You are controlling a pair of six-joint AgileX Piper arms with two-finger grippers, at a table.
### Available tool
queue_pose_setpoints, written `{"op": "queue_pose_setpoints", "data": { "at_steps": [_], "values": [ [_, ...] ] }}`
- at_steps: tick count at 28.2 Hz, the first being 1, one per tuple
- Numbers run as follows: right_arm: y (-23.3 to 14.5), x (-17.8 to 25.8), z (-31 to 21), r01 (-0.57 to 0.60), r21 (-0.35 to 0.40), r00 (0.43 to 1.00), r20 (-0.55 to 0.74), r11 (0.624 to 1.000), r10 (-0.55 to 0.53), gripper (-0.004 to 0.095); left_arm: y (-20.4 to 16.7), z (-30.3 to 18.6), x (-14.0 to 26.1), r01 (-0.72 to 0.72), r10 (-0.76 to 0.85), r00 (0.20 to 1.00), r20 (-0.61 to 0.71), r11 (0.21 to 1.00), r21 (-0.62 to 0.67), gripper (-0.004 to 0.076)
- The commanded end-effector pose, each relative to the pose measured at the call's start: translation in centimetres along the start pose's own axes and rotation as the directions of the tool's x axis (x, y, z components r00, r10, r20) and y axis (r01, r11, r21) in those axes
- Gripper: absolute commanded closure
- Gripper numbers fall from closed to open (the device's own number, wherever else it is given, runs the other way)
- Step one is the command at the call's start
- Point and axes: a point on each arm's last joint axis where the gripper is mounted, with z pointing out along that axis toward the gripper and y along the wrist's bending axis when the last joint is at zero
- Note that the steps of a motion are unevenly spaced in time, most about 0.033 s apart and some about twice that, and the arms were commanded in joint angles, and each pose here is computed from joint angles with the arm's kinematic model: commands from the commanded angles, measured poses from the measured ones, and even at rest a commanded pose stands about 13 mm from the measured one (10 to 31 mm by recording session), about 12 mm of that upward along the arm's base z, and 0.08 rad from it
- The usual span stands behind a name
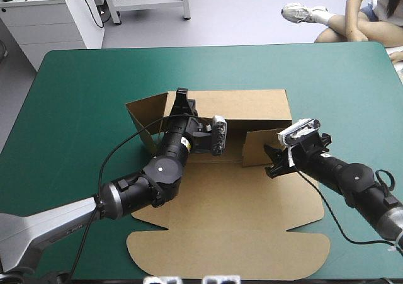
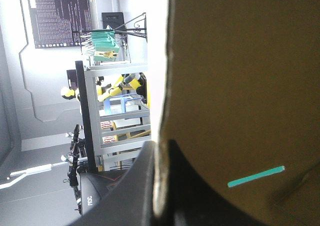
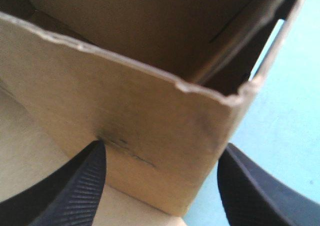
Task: Fold the box
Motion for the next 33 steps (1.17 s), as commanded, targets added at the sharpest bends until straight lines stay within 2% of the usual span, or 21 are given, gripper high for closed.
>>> {"op": "queue_pose_setpoints", "data": {
  "at_steps": [1, 4, 12, 14, 19, 26, 33],
  "values": [
    [-0.4, -1.2, -0.2, -0.004, 0.093, 0.998, 0.060, 0.996, -0.001, 0.0325, 2.2, -1.1, 0.3, 0.017, -0.016, 1.000, 0.012, 0.996, -0.087, 0.0710],
    [-0.3, -1.1, 0.1, -0.002, 0.094, 0.999, 0.052, 0.996, -0.002, 0.0327, 2.2, -1.1, 0.3, 0.017, -0.016, 1.000, 0.014, 0.996, -0.086, 0.0710],
    [0.8, -1.0, 0.1, -0.004, -0.022, 0.999, 0.032, 1.000, 0.004, 0.0327, 2.2, -1.1, 0.2, 0.017, -0.016, 1.000, 0.018, 0.996, -0.086, 0.0710],
    [0.6, -1.0, 0.1, -0.023, 0.000, 0.999, 0.040, 1.000, 0.023, 0.0328, 2.2, -1.1, 0.2, 0.017, -0.016, 1.000, 0.019, 0.996, -0.085, 0.0710],
    [-0.5, -1.2, 0.1, -0.051, 0.118, 0.997, 0.065, 0.992, 0.043, 0.0328, 2.2, -1.1, 0.2, 0.017, -0.015, 1.000, 0.022, 0.996, -0.085, 0.0710],
    [-0.9, -3.6, 0.4, -0.003, 0.121, 0.993, 0.116, 0.993, -0.012, 0.0328, 2.1, -1.1, -0.2, 0.017, -0.011, 0.997, 0.070, 0.997, -0.075, 0.0710],
    [-1.4, -4.1, 3.0, -0.070, 0.107, 0.995, 0.084, 0.992, 0.061, 0.0329, 2.1, -1.1, -0.3, 0.017, -0.011, 0.997, 0.074, 0.997, -0.074, 0.0710]
  ]
}}
